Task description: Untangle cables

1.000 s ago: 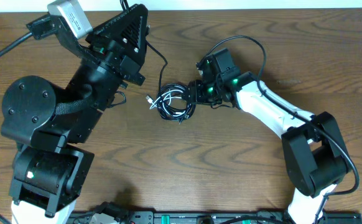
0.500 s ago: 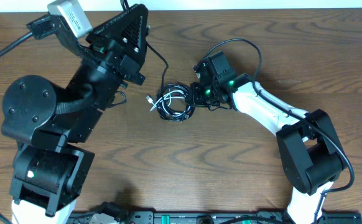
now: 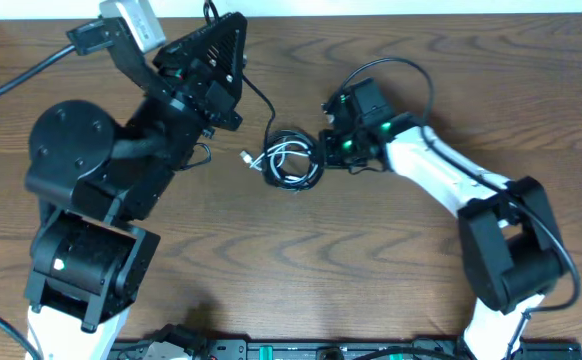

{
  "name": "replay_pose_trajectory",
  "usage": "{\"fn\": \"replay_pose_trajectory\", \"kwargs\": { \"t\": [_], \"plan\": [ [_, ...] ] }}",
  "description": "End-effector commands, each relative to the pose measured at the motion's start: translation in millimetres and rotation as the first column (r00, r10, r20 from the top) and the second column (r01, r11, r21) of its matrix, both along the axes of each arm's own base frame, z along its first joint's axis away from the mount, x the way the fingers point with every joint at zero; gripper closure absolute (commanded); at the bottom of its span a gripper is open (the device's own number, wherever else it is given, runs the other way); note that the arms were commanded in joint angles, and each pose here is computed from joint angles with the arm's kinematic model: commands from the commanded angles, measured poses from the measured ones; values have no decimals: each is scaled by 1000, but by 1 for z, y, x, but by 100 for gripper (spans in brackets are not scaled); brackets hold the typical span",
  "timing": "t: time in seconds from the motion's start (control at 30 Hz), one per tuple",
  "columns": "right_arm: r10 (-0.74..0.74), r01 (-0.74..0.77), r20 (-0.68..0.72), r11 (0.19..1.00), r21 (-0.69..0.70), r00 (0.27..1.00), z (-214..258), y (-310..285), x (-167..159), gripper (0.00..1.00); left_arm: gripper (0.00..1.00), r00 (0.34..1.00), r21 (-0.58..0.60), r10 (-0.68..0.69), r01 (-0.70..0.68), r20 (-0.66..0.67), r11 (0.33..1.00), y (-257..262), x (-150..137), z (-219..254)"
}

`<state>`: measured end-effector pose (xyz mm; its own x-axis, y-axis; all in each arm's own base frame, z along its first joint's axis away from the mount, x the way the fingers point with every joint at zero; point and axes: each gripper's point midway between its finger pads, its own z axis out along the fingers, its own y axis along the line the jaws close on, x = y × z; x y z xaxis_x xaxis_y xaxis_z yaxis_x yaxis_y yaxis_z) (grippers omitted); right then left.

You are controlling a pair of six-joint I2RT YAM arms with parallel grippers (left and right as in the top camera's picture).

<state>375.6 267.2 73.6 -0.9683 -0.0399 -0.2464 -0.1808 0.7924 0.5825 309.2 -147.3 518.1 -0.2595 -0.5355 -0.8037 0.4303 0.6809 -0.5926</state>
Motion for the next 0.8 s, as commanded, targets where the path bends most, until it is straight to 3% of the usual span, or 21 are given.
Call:
{"fn": "replay_pose_trajectory", "kwargs": {
  "t": [0.0, 0.17, 0.43, 0.67, 0.77],
  "plan": [
    [13, -17, 160, 1000, 24, 987, 61, -23, 15, 99, 93, 996, 26, 54, -52, -68, 998, 10, 13, -16],
    [-75, 70, 208, 997, 32, 975, 107, -64, 25, 99, 92, 968, 90, 116, -98, -223, 991, 25, 29, -61],
    [-188, 205, 318, 978, -22, 929, 179, -121, 42, 99, 92, 843, 222, 256, -166, -474, 961, 71, 49, -142],
    [-173, 195, 415, 981, -12, 893, 250, -124, 39, 99, 93, 817, 324, 269, -107, -510, 940, 75, 48, -167],
    [-177, 197, 414, 980, -4, 893, 257, -121, 36, 99, 92, 821, 340, 268, -96, -504, 935, 75, 48, -168]
  ]
}}
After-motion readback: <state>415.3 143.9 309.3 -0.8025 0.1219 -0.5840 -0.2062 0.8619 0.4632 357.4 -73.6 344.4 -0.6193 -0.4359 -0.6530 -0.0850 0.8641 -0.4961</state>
